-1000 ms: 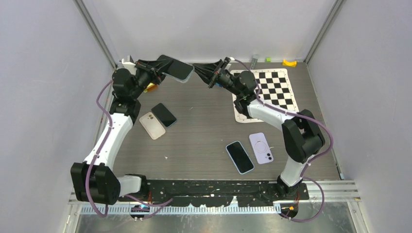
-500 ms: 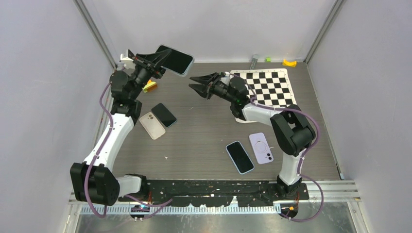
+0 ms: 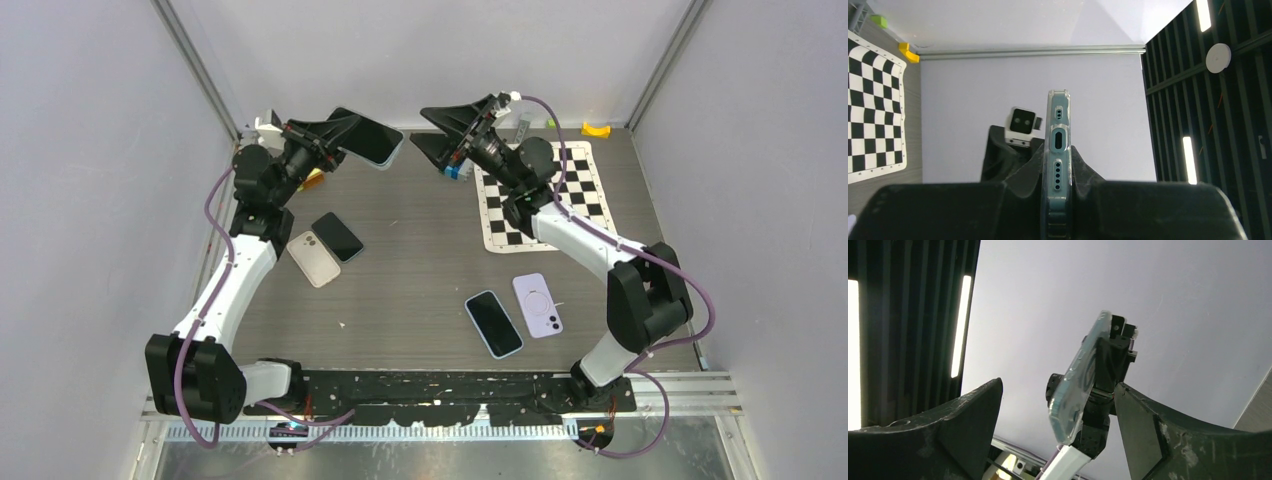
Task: Take the phone out of the phone case
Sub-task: Remove the phone case from the phone.
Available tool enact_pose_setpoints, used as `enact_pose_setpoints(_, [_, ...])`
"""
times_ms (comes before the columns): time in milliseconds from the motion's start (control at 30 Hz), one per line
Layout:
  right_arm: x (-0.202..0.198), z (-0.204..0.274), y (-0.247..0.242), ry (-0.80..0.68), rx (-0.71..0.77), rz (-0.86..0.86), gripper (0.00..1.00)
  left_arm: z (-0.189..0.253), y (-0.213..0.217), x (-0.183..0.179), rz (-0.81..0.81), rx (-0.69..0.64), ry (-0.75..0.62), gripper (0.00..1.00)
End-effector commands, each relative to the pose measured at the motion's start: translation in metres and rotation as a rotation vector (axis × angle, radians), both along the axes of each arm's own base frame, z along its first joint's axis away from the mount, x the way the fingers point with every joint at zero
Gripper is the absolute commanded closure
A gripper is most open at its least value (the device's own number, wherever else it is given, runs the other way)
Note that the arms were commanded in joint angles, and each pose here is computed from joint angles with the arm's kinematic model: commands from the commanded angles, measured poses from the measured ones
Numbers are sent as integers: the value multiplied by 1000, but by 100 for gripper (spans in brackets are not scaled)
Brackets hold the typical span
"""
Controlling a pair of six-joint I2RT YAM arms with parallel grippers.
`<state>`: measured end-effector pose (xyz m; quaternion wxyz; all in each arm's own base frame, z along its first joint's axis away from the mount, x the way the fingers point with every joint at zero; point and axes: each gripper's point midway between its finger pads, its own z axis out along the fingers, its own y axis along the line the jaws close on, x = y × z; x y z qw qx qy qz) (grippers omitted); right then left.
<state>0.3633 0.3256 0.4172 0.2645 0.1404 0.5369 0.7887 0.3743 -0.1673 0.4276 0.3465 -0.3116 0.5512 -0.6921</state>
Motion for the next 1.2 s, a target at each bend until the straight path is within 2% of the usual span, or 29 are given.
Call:
enact_pose_setpoints(0, [-19,31,5,-140,-33,5,12,31,0,-14,-7,15,-122,100])
enact_pose_setpoints(133, [-25,31,15,-132,-43,50,15,30,0,-13,-3,21,-121,100])
enact_pose_setpoints(433, [-30,22,30,-98,-85,96,35,37,0,-13,2,20,-153,100])
enact_pose_setpoints(633, [-30,13,35,-79,-108,102,44,35,0,-10,6,18,-143,100])
enact_pose_setpoints(700, [-27,6,37,-49,-118,103,55,36,0,-10,2,7,-137,100])
enact_pose_setpoints(733, [-26,6,36,-28,-108,101,66,38,0,-12,-4,-7,-132,100])
enact_pose_setpoints(800, [-23,4,35,9,-73,98,79,45,-1,-15,-22,-44,-128,100])
enact_pose_setpoints(867, [-19,-1,34,62,-36,105,88,52,-1,-19,-37,-89,-125,100])
enact_pose_setpoints(1000, [-11,-8,35,172,61,152,99,65,-1,-26,-54,-181,-146,100])
enact_pose_setpoints(1167, [-7,-20,42,298,177,235,99,76,-1,-30,-53,-237,-183,100])
